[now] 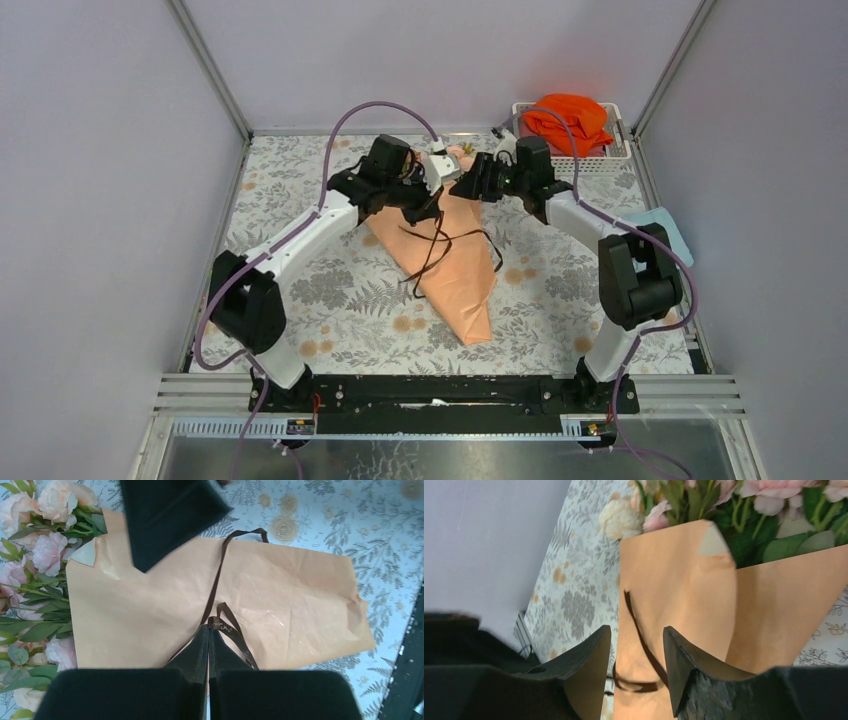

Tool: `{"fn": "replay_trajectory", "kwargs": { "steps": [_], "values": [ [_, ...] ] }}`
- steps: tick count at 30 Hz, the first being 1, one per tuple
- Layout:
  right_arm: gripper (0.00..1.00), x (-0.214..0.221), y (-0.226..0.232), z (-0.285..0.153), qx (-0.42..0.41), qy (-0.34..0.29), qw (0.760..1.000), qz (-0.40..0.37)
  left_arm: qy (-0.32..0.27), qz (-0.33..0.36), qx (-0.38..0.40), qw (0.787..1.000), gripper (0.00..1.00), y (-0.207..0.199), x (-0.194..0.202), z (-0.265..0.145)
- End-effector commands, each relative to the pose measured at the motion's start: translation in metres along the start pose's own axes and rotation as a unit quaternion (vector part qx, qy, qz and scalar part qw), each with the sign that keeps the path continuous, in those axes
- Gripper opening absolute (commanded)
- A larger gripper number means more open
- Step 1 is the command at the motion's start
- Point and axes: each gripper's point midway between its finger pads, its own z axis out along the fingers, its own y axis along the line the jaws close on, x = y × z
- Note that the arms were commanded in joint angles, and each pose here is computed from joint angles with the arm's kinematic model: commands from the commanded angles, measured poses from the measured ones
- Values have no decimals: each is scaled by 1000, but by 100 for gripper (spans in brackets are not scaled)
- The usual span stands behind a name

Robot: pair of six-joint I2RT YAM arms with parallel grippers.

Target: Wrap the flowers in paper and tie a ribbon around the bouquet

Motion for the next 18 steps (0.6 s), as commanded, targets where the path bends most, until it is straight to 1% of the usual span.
{"fn": "replay_trajectory", "kwargs": {
  "steps": [1,4,7,10,15,18],
  "values": [
    [49,28,29,-20,-72,42,994,-65,-23,7,-41,999,0,28,-2,21],
    [48,43,40,-28,-116,47,989,-73,-23,-11,-33,999,0,33,0,30],
    [51,55,39,-34,-125,40,988,-84,-29,-30,-16,999,0,34,-4,33],
    [52,64,31,-33,-116,37,988,-96,-36,-38,-7,999,0,33,-8,31],
    [52,72,6,-21,-61,35,988,-138,-44,-43,2,998,0,28,-11,27],
    [52,74,-2,-12,-50,29,987,-148,-46,-46,9,998,0,26,-12,26]
  ]
}}
